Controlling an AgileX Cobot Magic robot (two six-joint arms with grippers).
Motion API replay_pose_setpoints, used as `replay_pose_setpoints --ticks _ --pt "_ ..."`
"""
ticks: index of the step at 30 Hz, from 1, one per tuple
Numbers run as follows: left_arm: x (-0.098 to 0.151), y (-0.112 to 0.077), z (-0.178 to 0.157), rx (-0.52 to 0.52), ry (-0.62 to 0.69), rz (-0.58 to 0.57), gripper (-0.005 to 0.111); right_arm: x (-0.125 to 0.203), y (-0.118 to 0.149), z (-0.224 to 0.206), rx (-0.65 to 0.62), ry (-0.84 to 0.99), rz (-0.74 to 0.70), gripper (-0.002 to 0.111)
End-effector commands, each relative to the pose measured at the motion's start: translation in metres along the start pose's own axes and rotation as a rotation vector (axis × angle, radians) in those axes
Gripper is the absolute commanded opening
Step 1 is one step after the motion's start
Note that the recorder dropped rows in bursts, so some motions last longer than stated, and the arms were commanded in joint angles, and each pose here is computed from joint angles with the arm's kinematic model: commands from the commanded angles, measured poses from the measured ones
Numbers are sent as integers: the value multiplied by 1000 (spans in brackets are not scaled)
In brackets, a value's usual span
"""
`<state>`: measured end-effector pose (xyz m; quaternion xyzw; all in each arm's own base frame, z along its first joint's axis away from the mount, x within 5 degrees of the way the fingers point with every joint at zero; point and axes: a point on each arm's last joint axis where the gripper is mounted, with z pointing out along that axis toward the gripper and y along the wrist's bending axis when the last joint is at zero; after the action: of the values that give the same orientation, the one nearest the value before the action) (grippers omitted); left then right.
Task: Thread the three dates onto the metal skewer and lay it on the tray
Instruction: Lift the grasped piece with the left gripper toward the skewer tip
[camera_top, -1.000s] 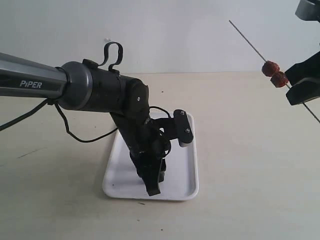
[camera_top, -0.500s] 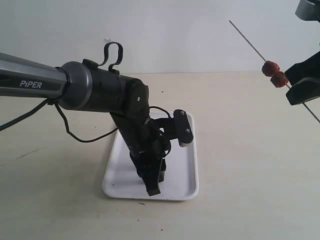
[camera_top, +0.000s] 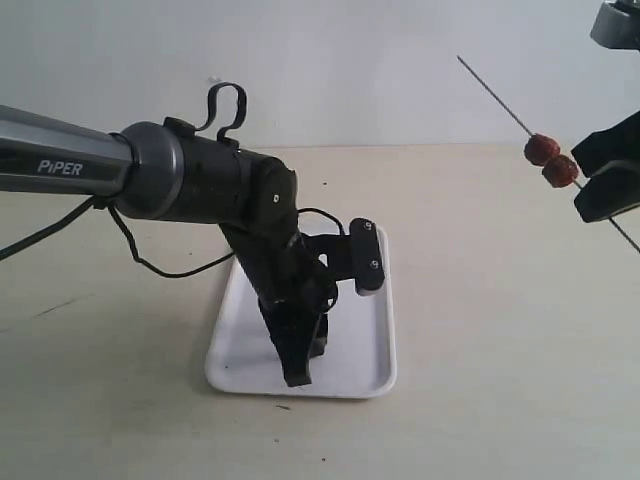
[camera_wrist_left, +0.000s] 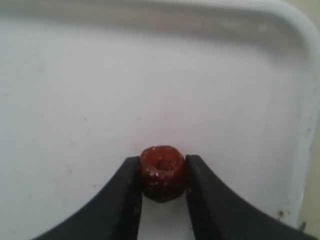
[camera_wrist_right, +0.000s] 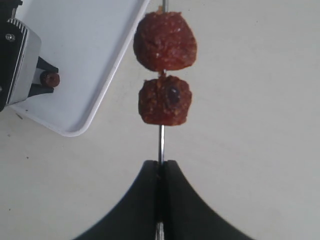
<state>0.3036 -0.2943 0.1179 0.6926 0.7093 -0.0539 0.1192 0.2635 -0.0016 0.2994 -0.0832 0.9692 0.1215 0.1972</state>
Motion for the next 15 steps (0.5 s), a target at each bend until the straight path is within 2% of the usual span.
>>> replay_pose_setpoints --ticks 1,9,11,15 --pt "-3 3 -16 -46 -25 147 30 7 -1 3 3 27 24 0" --pt "-6 8 -37 -130 -11 521 30 33 -1 26 -38 137 72 0" --pt "-5 15 -42 -197 5 574 30 40 4 30 -99 175 78 0" --pt "-4 27 -50 -295 -14 584 30 52 8 39 -162 208 72 0"
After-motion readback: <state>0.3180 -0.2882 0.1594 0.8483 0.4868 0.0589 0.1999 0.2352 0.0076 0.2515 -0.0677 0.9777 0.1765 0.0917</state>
